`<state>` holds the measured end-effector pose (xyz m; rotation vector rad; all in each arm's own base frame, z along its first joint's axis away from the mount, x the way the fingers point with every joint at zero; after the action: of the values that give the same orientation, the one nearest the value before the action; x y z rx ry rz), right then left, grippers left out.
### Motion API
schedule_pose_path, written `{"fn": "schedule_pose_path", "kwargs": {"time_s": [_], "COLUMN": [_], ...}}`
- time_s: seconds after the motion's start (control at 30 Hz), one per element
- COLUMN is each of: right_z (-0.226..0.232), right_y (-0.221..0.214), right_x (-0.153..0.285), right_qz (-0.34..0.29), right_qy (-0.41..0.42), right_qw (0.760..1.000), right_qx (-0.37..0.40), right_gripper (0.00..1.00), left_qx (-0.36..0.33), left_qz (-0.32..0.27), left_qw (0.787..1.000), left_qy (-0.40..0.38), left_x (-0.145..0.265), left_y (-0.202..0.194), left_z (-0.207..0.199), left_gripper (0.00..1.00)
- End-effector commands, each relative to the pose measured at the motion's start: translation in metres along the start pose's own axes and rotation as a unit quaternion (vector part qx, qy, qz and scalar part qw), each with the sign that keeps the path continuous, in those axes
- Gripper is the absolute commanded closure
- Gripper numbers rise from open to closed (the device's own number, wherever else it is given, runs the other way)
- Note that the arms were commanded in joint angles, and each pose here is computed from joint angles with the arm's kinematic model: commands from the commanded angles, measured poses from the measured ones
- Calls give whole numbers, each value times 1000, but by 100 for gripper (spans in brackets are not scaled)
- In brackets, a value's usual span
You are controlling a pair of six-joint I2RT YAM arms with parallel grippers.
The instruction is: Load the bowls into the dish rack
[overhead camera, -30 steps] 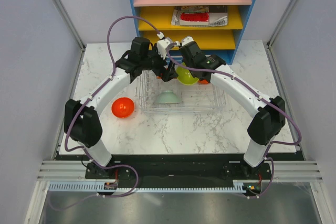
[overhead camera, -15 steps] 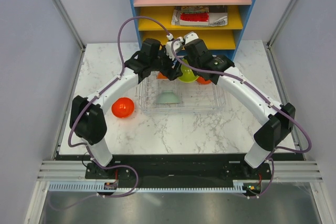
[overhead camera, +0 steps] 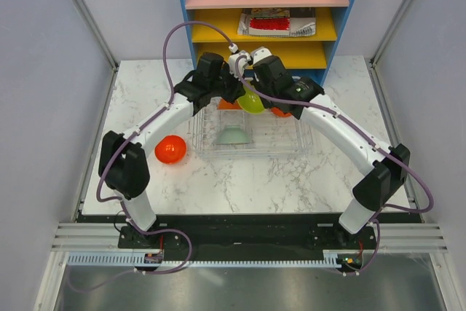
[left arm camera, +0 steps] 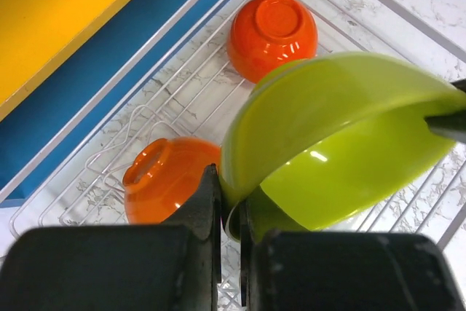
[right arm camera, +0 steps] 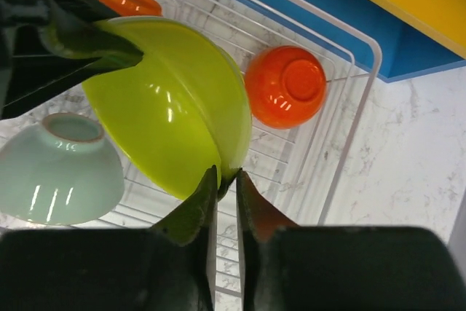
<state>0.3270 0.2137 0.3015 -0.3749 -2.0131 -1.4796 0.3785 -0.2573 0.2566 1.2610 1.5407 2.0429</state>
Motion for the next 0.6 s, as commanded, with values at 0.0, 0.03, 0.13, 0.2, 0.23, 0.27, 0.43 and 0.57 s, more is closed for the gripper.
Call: {"fn": "schedule_pose_path", "kwargs": {"time_s": [0.0,0.03,0.13,0.2,0.23,0.27,0.43,0.57], "right_z": [-3,-4,-5,-7,-9,-10,-14,-28], "right_y": [19,19,22,24,24,24,13,-3], "right_x": [17,20,31,37,45,48,66,69], "right_qz": [-41,-43,-55,-64,-71,-74,-82,-80], "right_qy": [34,40,54,61,73,79,137,243], "right_qw": [999,998,997,996,995,994,987,967], "right_qx": [-4,-5,6,7,11,14,25,23], "right_gripper": [72,55,35,29,23,20,9,3], "left_qx": [-22,-23,-28,-35,-36,-40,-48,-48], "left_qz": [-31,-31,-30,-32,-34,-34,-42,-62], "left_qw": [999,999,999,998,998,998,998,995], "left_qy": [-38,-39,-33,-30,-28,-27,-29,-57], "left_x": [2,3,7,11,14,16,30,47], "left_y": [20,20,19,21,21,21,23,27], "left_z": [-13,-14,-13,-12,-12,-12,-12,-13], "left_gripper": [98,98,98,98,98,98,98,98]}}
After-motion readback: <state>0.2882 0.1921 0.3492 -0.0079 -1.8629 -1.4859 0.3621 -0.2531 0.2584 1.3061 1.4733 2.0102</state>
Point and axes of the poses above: each gripper's point midway between its finger pads, its own x axis back along the fingers, its own z axis along the line the jaws close on, y = z × x, the point moved 7 cm from there along x, back along the fingers, and after that the axes turned 3 degrees about -x, right-handed, at the moved point
